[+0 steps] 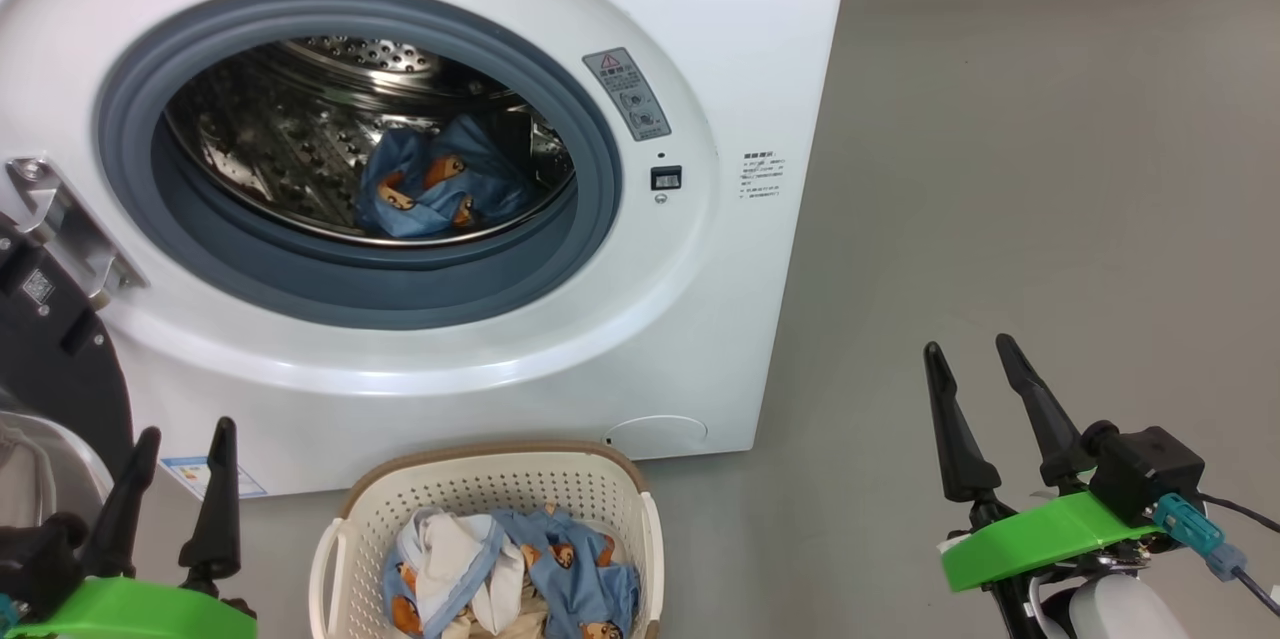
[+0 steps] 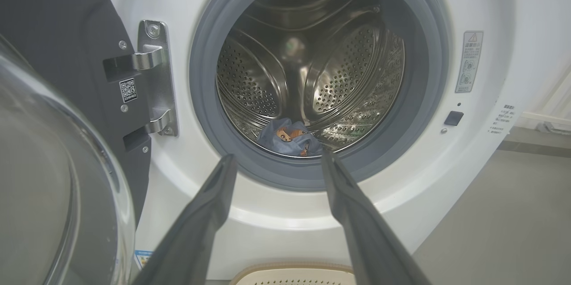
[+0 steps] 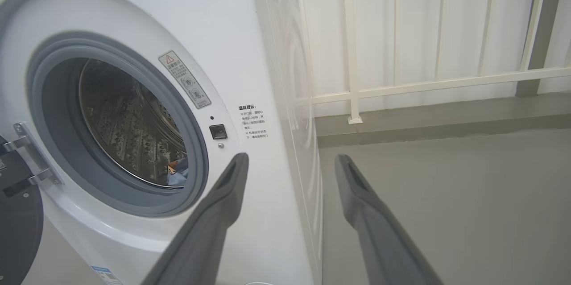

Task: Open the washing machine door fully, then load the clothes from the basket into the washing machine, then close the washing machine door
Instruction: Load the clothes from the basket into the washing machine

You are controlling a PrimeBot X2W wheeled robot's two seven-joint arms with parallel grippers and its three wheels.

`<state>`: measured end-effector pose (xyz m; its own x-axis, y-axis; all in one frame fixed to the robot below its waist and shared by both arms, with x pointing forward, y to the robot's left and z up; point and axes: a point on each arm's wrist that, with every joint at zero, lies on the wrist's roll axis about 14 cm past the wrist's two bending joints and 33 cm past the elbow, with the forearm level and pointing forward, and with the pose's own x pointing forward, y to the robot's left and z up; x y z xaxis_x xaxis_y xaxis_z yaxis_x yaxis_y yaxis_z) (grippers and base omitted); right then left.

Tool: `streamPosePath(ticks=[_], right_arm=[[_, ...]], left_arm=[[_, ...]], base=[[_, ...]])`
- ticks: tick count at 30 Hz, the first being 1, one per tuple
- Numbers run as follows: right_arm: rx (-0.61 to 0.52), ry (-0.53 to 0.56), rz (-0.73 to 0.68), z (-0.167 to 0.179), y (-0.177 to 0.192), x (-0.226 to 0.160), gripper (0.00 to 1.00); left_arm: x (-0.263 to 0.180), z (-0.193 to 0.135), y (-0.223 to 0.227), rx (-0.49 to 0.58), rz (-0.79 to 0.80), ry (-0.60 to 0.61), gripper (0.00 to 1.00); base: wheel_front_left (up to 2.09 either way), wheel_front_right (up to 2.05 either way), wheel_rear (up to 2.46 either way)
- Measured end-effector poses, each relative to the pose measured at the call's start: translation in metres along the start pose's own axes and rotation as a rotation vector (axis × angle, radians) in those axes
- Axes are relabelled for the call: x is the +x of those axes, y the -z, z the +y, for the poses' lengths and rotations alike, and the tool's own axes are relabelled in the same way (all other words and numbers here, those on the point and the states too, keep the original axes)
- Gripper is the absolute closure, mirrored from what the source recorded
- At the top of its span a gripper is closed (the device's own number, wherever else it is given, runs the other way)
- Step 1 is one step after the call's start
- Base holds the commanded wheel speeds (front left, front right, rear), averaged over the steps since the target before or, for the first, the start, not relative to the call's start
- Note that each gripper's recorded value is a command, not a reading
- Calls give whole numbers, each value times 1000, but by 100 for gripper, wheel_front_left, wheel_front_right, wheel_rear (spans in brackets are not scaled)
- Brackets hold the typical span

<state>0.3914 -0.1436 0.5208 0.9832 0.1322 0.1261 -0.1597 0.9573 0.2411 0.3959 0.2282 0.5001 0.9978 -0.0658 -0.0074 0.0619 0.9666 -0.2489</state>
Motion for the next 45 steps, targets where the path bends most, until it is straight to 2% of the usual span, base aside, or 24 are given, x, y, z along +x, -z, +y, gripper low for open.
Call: streamPosePath(ticks=[45], right_arm=[[-29, 10, 41, -6, 14, 0, 0]], left_arm=[[3, 2, 11, -29, 15, -14, 0]], base=[[0, 0, 0]])
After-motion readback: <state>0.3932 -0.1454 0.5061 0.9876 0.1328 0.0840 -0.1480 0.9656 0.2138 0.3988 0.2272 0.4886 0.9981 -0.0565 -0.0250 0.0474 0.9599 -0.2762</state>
